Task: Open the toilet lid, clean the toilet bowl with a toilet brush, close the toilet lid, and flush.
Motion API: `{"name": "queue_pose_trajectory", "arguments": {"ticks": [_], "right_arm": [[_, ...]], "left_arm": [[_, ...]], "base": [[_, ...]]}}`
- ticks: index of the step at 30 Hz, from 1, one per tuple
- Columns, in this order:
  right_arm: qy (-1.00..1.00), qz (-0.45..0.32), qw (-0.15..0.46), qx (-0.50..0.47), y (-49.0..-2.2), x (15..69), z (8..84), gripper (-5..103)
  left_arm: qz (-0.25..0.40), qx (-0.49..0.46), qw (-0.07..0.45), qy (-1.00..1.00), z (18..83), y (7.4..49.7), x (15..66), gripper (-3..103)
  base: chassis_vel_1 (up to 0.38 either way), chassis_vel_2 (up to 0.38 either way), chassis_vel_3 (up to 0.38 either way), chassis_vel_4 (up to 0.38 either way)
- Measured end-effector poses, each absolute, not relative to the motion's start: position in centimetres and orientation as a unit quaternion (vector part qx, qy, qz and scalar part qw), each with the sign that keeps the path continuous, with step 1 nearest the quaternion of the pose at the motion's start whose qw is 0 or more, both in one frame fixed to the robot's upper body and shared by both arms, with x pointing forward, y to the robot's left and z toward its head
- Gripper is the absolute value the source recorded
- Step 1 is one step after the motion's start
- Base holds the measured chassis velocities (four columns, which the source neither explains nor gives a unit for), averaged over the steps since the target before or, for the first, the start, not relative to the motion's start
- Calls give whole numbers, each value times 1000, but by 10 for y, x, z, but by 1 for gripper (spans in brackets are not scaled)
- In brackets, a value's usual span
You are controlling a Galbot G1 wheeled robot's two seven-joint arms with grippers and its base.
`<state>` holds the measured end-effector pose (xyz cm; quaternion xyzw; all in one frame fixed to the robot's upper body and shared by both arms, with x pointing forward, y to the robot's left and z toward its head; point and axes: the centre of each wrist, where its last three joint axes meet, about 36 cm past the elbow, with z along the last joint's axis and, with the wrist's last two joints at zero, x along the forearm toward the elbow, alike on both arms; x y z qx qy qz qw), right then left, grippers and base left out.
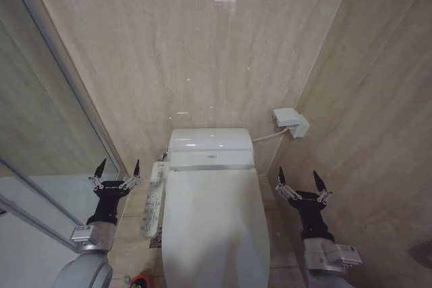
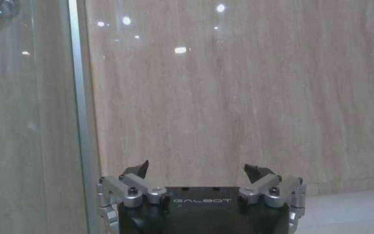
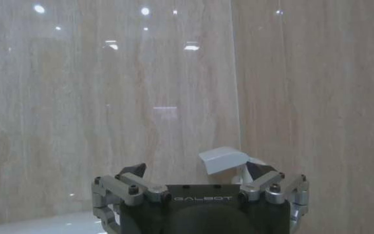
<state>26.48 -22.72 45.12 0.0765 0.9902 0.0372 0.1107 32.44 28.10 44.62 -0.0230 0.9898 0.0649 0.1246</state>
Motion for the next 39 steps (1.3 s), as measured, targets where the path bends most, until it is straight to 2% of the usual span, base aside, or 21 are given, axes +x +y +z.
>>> {"name": "queue_pose_trajectory", "arguments": {"ticks": [7,11,16,22,25,28,29,39], "right_arm": [[990,37,111,77,-227,265,451,100],[990,37,111,77,-227,265,451,100],[990,37,111,77,-227,265,451,100],[990,37,111,77,-227,265,451,100],[990,37,111,76,-227,265,451,100],[990,37,111,77,-227,265,451,100],[990,37,111,77,-227,265,451,100],[990,37,111,77,-227,265,451,100]], "left_arm": [[63,-30,119,990,441,290,332,99],[74,-48,105,991,431,319,352,99],[75,-46,98,991,424,334,370,99],[71,-16,81,994,411,355,403,98],[76,3,89,993,409,368,435,98],[81,15,93,992,408,370,453,98],[83,22,96,992,409,370,463,94],[97,51,97,989,409,382,506,94]], "base": [[-5,5,11,-5],[0,0,0,0],[0,0,0,0],[0,0,0,0],[0,0,0,0],[0,0,0,0],[0,0,0,0],[0,0,0,0]]}}
